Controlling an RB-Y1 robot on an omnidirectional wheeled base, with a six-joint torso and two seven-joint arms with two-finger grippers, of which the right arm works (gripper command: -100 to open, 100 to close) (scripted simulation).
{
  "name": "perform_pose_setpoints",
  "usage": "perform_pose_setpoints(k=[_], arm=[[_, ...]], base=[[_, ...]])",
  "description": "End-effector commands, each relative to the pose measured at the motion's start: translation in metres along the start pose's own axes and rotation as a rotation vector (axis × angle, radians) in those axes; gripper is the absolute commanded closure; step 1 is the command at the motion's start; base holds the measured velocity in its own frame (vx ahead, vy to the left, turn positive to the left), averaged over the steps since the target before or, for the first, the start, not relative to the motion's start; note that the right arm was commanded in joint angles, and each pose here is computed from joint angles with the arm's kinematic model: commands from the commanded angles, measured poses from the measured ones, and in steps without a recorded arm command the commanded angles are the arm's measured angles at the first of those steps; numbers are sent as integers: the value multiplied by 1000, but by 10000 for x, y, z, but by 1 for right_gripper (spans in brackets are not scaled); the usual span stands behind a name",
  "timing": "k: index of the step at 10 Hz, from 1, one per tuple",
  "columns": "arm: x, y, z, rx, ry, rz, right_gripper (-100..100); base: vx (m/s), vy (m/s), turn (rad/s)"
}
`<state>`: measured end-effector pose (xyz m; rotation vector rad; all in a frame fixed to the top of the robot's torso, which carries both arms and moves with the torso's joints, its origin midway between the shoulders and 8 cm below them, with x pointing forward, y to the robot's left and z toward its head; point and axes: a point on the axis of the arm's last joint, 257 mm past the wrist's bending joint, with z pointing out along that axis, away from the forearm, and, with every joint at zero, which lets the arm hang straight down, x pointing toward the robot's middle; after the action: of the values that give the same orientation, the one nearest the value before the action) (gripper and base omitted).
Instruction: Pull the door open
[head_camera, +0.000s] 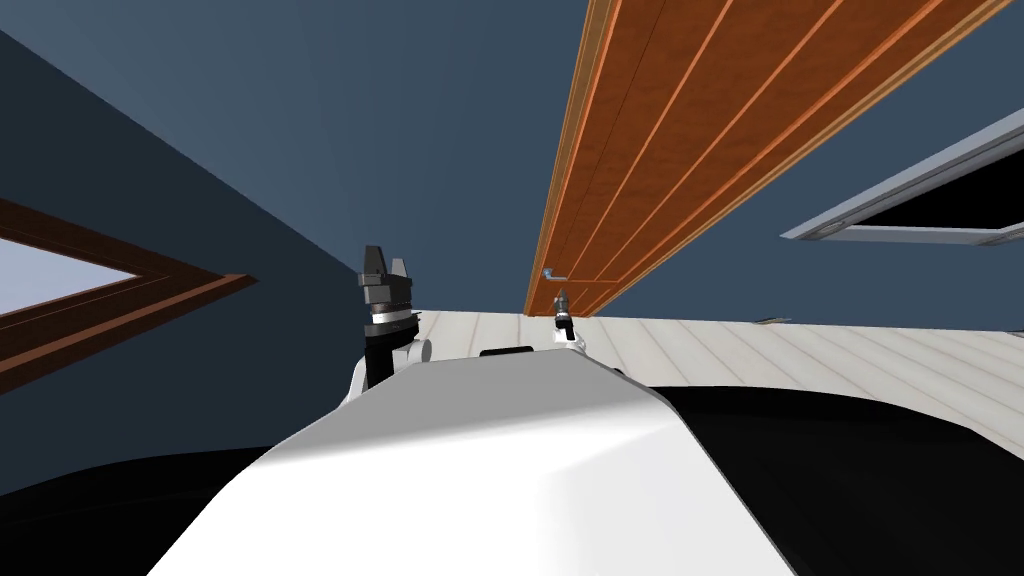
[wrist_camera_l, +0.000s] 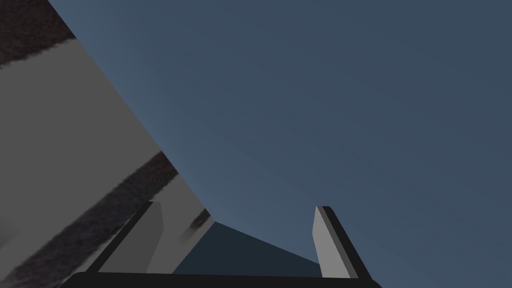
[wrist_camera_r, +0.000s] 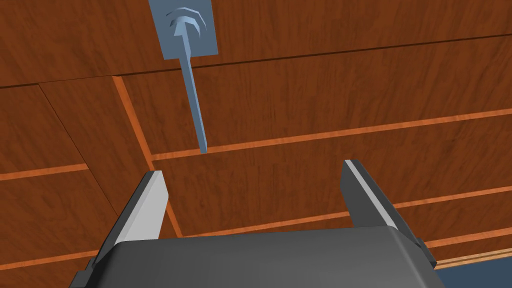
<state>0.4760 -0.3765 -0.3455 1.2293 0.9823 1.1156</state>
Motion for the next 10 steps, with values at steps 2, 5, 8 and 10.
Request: perform_pose_setpoints(k=[2,5,8,10], arm=[[-56,-138,-29,28,-12,-7,-100],[-113,-260,-63,55,-24,-13,-100],[-158,-352,-94,76,-34,-18,-100],[-183,-402,-113,88,-39,-20,-100]], base=[[41,-58,147],[39,-72,112],[32,-57,101],[25,-39,72]])
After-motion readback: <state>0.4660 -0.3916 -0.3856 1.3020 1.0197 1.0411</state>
